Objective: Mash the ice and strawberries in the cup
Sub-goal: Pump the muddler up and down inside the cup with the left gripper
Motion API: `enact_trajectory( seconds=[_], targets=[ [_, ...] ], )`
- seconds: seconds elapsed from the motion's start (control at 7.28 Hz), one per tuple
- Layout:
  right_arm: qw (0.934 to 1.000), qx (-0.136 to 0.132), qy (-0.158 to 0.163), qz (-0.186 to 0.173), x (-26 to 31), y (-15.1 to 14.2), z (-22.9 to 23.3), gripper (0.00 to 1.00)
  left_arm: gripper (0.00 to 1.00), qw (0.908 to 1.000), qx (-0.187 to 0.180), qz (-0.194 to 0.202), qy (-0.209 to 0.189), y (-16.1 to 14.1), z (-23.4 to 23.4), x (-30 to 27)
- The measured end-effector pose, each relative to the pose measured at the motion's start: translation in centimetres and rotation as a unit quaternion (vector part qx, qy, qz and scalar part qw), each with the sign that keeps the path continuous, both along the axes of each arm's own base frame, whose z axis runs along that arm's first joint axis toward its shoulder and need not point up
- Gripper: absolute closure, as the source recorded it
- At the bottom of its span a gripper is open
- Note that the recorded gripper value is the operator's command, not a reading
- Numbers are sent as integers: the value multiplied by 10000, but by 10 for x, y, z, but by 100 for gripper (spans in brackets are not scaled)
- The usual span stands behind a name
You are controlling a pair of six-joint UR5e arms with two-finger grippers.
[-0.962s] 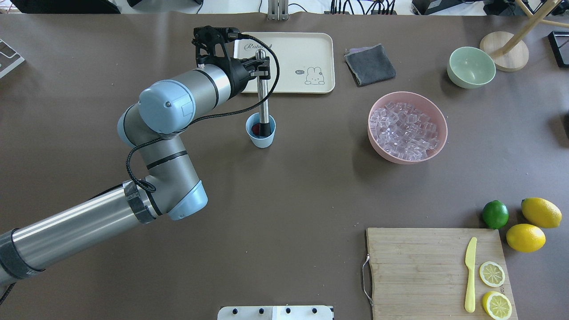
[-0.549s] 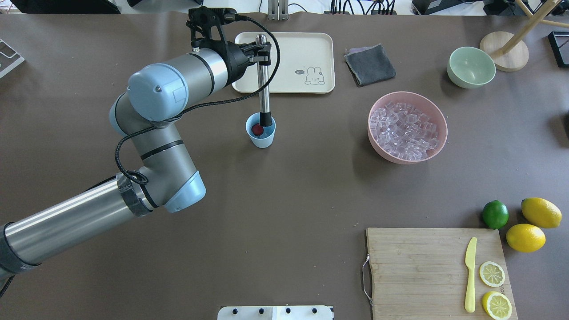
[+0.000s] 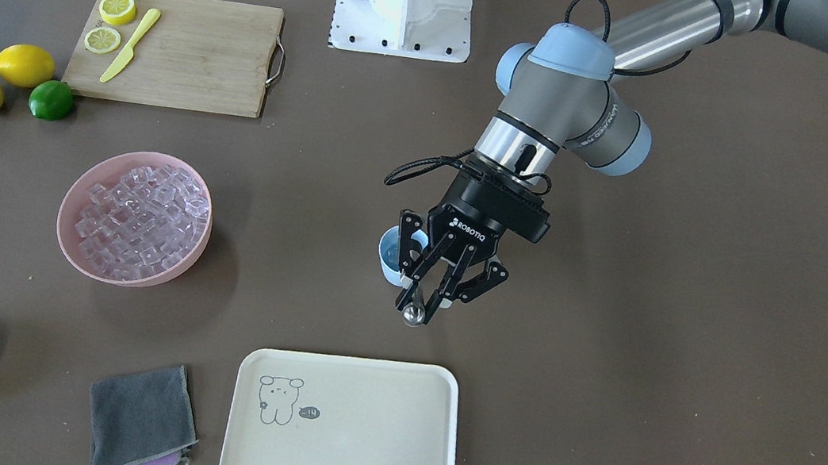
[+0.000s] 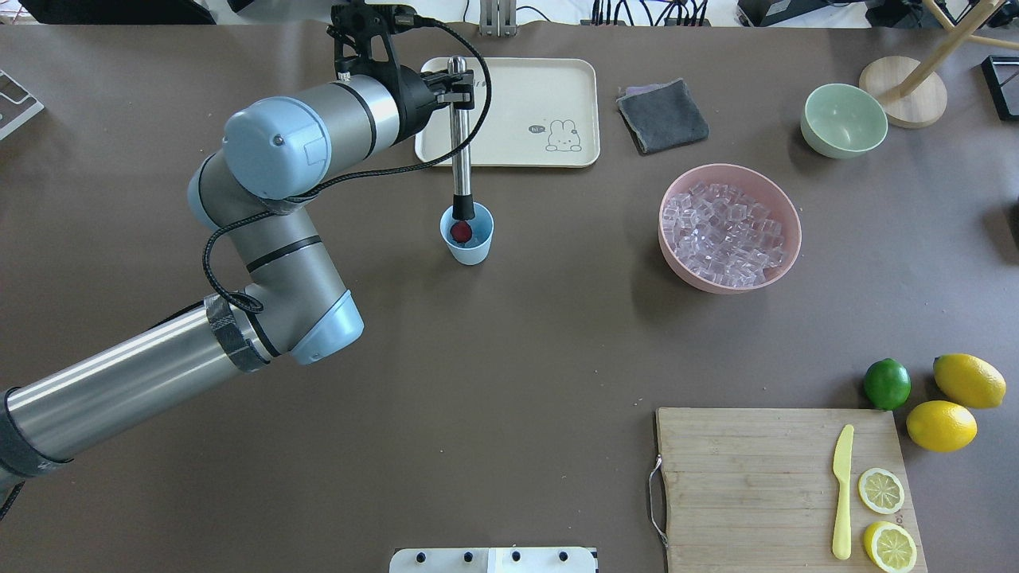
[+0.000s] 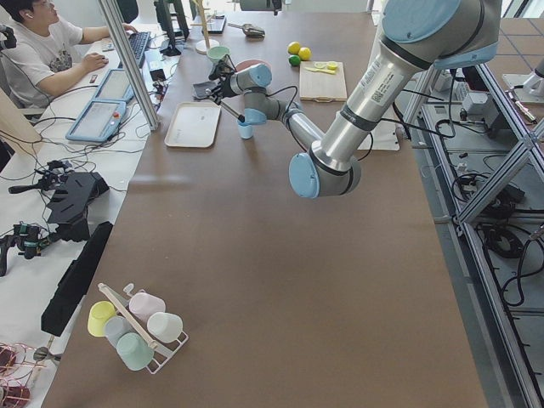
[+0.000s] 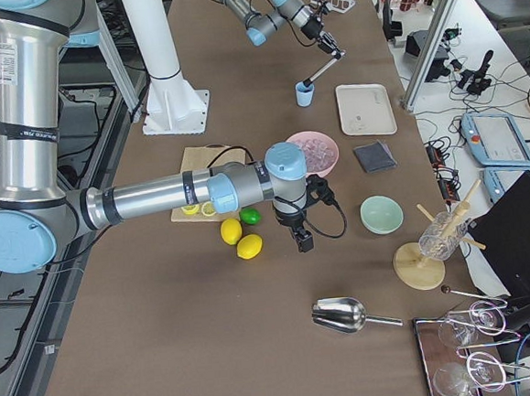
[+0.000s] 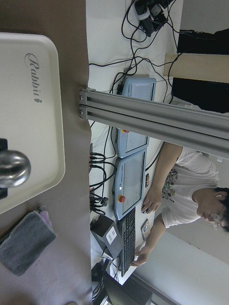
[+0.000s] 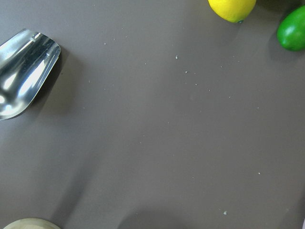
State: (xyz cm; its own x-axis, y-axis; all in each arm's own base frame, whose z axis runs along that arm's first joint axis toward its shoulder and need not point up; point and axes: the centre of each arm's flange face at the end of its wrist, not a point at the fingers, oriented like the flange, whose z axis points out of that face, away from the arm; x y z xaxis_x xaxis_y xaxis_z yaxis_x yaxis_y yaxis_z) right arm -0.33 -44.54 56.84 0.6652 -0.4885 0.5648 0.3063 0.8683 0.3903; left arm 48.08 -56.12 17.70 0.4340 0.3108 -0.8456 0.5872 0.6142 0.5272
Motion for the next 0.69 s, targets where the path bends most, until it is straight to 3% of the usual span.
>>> enact_trajectory(
  seconds=[0.69],
  targets=[
    [10000, 32, -1, 8, 1, 1, -3, 1, 100, 10000, 7, 27, 12, 21, 11, 28]
  ],
)
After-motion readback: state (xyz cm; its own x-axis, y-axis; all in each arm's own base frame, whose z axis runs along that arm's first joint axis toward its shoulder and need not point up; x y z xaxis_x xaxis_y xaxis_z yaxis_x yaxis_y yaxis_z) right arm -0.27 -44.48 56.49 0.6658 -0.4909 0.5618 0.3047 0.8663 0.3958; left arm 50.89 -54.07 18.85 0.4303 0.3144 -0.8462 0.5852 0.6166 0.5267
